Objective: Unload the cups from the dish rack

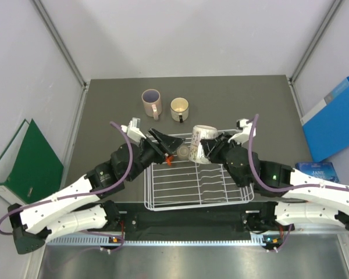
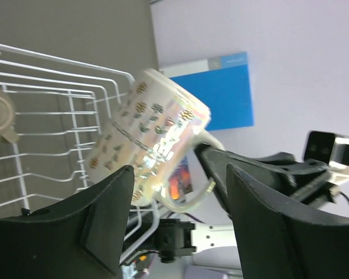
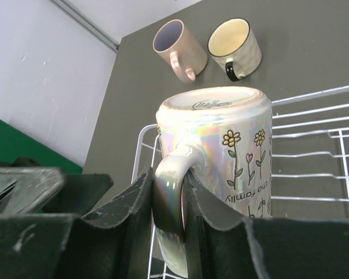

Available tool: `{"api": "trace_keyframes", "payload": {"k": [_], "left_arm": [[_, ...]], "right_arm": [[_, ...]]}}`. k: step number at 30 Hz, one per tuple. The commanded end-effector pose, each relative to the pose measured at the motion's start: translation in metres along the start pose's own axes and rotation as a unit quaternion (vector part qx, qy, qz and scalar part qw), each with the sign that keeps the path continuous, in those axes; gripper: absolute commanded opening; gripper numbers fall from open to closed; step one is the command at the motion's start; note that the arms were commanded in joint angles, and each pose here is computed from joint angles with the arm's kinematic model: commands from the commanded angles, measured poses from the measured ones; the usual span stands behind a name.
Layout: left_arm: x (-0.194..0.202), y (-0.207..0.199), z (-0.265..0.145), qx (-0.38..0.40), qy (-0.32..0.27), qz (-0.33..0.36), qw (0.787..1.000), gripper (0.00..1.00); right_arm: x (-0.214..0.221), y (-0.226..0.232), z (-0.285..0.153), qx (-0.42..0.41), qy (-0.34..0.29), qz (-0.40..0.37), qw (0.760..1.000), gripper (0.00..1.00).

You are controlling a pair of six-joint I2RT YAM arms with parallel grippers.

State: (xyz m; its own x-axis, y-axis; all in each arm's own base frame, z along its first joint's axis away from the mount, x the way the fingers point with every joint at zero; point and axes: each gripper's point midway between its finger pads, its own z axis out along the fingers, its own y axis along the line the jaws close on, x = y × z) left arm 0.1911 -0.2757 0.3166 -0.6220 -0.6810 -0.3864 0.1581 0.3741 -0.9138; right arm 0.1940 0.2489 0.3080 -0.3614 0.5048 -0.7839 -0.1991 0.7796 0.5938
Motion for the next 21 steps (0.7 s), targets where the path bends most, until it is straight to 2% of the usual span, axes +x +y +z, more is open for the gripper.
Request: {"api": "trace_keyframes", "payload": {"k": [1, 6, 8, 13, 21], "left_arm": [[-0.011, -0.039, -0.014, 0.071, -0.003, -0.069, 0.995, 0.73], [-0.01, -0.045, -0.016, 0.101, -0.002, -0.108, 0.989, 0.84], [-0.007, -0.048, -0.013, 0.111, 0.003, -0.118, 0.987, 0.86], [0.002, -0.047, 0.003, 0.119, 0.009, -0.129, 0.984, 0.86], [-0.001, -0.046, 0.02, 0.126, -0.015, -0.123, 0.984, 0.83]], "right_arm": [[-0.066, 0.042, 0.002, -0.066, -0.071, 0.082, 0.992, 0.0], [-0.088, 0.036, 0.023, -0.078, -0.096, 0.109, 0.986, 0.0], [-0.1, 0.046, 0.025, -0.103, -0.108, 0.127, 0.981, 0.0], [-0.112, 0.061, 0.035, -0.135, -0.115, 0.143, 0.974, 0.0], [-0.112, 0.08, 0.036, -0.17, -0.104, 0.152, 0.968, 0.0]]}}
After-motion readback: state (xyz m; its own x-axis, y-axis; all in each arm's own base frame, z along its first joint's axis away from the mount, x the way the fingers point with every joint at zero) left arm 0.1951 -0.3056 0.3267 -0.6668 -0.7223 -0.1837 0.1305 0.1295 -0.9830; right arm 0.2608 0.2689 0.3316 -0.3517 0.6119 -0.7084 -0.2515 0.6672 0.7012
